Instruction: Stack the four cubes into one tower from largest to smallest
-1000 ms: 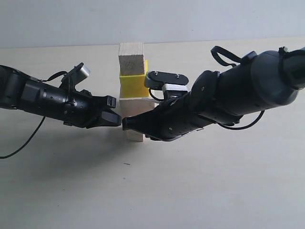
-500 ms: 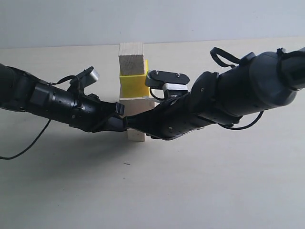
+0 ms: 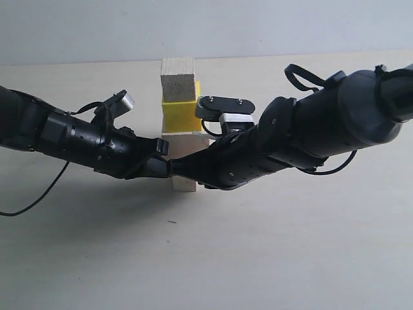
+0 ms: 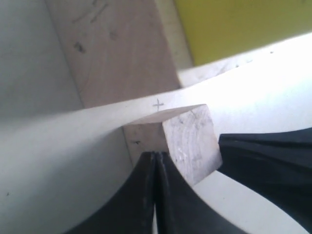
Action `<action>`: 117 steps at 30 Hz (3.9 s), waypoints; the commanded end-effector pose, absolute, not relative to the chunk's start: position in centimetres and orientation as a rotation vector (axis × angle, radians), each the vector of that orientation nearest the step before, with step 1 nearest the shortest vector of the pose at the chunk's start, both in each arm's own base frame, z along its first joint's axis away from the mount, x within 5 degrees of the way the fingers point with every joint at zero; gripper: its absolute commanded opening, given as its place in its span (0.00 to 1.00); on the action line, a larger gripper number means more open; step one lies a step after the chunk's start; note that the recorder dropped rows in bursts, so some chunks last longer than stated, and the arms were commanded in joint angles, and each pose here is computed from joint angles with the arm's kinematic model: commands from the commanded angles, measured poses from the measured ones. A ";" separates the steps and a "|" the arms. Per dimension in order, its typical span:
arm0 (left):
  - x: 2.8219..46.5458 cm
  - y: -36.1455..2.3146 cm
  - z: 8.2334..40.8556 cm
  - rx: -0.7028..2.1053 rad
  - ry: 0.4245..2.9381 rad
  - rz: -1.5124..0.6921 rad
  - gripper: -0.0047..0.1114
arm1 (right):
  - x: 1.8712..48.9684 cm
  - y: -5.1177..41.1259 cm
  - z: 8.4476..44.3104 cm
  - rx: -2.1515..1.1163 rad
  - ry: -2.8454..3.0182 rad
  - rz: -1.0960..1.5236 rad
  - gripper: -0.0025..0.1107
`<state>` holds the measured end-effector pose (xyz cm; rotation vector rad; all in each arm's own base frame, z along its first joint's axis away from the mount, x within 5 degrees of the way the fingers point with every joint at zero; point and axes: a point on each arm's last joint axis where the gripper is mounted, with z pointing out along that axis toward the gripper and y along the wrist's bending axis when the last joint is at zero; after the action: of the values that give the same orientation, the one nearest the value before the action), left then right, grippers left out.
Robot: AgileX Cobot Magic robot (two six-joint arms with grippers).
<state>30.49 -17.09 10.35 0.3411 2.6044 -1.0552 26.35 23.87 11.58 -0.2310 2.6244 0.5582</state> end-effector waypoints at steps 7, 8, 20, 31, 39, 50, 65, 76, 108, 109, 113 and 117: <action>30.4 -17.4 10.4 0.345 2.608 -1.086 0.04 | 25.8 24.8 11.7 -0.338 2.600 0.551 0.02; 30.4 -17.4 10.4 0.345 2.608 -1.089 0.04 | 25.8 24.8 11.7 -0.341 2.600 0.550 0.02; 29.6 -17.2 10.0 0.373 2.648 -1.103 0.04 | 25.6 24.8 12.0 -0.361 2.612 0.566 0.02; 28.3 -16.9 9.8 0.374 2.677 -1.133 0.04 | 23.8 26.3 12.6 -0.467 2.609 0.606 0.02; 27.6 -16.6 11.2 0.392 2.646 -1.131 0.04 | 23.1 26.7 12.5 -0.499 2.634 0.627 0.02; 24.9 -14.9 12.1 0.370 2.667 -1.001 0.04 | 22.6 26.7 13.5 -0.515 2.649 0.675 0.02; 23.8 -14.0 13.1 0.365 2.647 -0.932 0.04 | 25.7 23.2 15.8 -0.324 2.597 0.622 0.02; 21.9 -13.2 16.8 0.402 2.538 -0.921 0.04 | 26.8 22.6 12.4 -0.287 2.667 0.543 0.02; 20.1 -11.9 21.6 0.445 2.413 -0.808 0.04 | 25.5 27.6 17.5 -0.370 2.559 0.756 0.02; 20.1 -11.9 21.6 0.445 2.413 -0.808 0.04 | 25.7 27.4 17.3 -0.355 2.572 0.747 0.02; 20.1 -11.9 21.6 0.440 2.413 -0.805 0.04 | 26.1 26.1 15.9 -0.265 2.635 0.689 0.02; 20.1 -11.9 21.6 0.440 2.413 -0.805 0.04 | 26.0 25.8 14.6 -0.260 2.678 0.649 0.02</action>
<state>20.16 -11.97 21.55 0.4475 2.4140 -0.8096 25.98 26.04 15.48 -0.2539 2.6483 0.6818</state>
